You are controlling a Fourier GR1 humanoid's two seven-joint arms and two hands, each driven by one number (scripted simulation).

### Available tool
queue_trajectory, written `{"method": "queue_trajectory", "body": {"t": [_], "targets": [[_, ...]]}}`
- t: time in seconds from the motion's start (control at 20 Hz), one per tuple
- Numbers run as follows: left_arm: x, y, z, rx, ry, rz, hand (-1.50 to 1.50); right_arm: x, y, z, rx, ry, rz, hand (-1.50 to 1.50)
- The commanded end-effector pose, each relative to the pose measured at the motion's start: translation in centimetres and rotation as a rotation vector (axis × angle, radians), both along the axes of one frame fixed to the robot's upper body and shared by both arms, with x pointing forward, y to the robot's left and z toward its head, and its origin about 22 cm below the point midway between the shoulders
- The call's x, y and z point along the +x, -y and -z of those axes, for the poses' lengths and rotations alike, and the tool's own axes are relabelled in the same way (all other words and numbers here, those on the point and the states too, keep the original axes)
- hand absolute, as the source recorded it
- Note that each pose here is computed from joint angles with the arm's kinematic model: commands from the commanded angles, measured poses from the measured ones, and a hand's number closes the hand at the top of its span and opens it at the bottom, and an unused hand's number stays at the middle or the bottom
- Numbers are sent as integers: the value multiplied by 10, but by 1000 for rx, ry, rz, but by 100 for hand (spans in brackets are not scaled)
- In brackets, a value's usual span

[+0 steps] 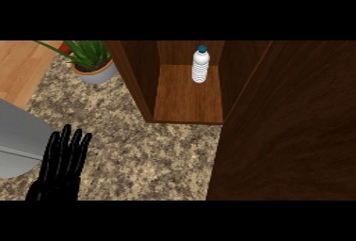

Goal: Pick up the bottled water, place it into the cabinet and close the cabinet

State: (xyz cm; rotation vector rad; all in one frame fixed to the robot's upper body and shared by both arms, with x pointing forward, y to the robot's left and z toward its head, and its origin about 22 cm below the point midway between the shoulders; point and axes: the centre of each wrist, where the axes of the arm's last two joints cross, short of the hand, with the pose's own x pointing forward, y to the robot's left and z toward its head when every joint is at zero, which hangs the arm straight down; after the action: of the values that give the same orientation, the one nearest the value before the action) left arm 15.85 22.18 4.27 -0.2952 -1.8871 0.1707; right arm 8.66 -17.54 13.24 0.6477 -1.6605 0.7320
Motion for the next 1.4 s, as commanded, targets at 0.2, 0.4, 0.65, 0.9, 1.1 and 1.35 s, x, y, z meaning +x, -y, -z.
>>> {"method": "queue_trajectory", "body": {"t": [0.2, 0.4, 0.65, 0.9, 1.1, 1.35], "targets": [[-12, -19, -4, -9, 14, 3, -150, 3, -47, -32, -10, 150, -51, 150], [-14, -28, 2, 2, 0, 7, -150, 12, -59, -34, -34, 186, -64, 150], [-12, -37, -4, -8, 16, 16, -150, 24, -70, -31, -69, 193, -77, 150], [-13, -45, -6, 7, 23, 22, -150, 30, -73, -33, -86, 209, -118, 150], [-14, -45, -6, -6, 28, 40, -150, 35, -71, -34, -80, 205, -112, 150], [-13, -50, -12, 3, 47, 47, -150, 37, -71, -31, -76, 179, -124, 150]]}}
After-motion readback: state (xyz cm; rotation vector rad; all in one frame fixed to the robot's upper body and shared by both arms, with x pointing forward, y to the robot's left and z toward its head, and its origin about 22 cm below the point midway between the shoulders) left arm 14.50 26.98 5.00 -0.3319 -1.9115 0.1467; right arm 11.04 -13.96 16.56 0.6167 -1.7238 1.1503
